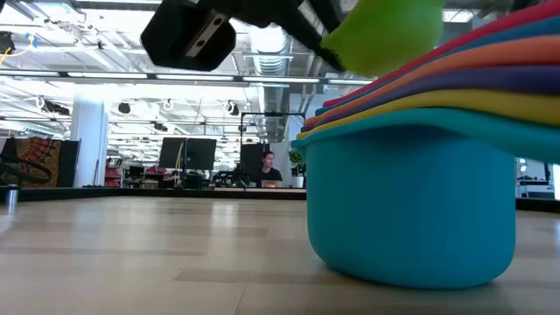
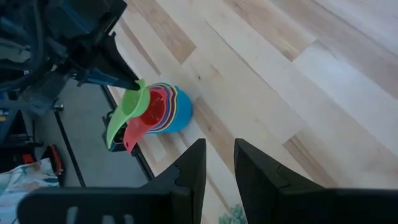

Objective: Nest measuring cups in basket
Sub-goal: Stack the green measuring cup on top of the red of measuring cup, then put the stack of measuring cup into the gray bin

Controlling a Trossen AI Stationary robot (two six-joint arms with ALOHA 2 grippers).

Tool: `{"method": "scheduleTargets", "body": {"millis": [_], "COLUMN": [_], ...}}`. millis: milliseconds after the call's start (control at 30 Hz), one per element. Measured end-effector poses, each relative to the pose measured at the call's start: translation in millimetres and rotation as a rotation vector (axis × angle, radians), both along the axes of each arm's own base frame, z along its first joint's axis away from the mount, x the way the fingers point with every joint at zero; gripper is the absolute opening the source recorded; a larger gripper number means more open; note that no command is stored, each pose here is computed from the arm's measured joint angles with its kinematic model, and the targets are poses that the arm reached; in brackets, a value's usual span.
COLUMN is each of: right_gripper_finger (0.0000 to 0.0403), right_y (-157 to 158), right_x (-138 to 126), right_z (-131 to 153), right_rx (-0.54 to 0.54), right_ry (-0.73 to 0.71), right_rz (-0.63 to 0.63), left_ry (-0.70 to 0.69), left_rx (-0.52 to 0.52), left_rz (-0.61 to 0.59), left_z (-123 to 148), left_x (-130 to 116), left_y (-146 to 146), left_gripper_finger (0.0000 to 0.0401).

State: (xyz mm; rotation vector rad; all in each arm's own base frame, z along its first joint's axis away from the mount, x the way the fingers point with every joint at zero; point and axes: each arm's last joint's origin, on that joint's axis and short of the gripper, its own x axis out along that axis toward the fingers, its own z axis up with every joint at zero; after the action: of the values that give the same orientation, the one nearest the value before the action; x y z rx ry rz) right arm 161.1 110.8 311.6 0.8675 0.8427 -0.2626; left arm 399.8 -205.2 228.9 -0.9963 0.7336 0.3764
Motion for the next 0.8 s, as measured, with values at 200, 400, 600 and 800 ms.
{"method": "scheduleTargets", "body": {"millis": [200,400,600,800], "right_gripper_finger": [0.0108,0.0108,0.0108,0.0108], "right_y": [5,11,12,15], "right_x": [-2,-4,-5,-7], "right_z": [-1,-3,-3,-3], "right_rx": [0.005,0.012,0.011,0.011], "right_ry": [0.005,0.013,0.014,0.014], "right_rz": [0.003,0.022,0.024,0.040], "left_ry": [0.030,0.012,0.021,-0.002], "left_rx": [0.004,0.010,-0.017,-0.067], "left_rz": [-0.011,0.010,0.002,-0.018], "left_z": [-10,-9,-9,4], "left_x": [1,1,1,-1], "left_y": [-4,-3,-4,-15], "left_gripper_finger": [0.0003,0.0029,0.0068,0.0096]}}
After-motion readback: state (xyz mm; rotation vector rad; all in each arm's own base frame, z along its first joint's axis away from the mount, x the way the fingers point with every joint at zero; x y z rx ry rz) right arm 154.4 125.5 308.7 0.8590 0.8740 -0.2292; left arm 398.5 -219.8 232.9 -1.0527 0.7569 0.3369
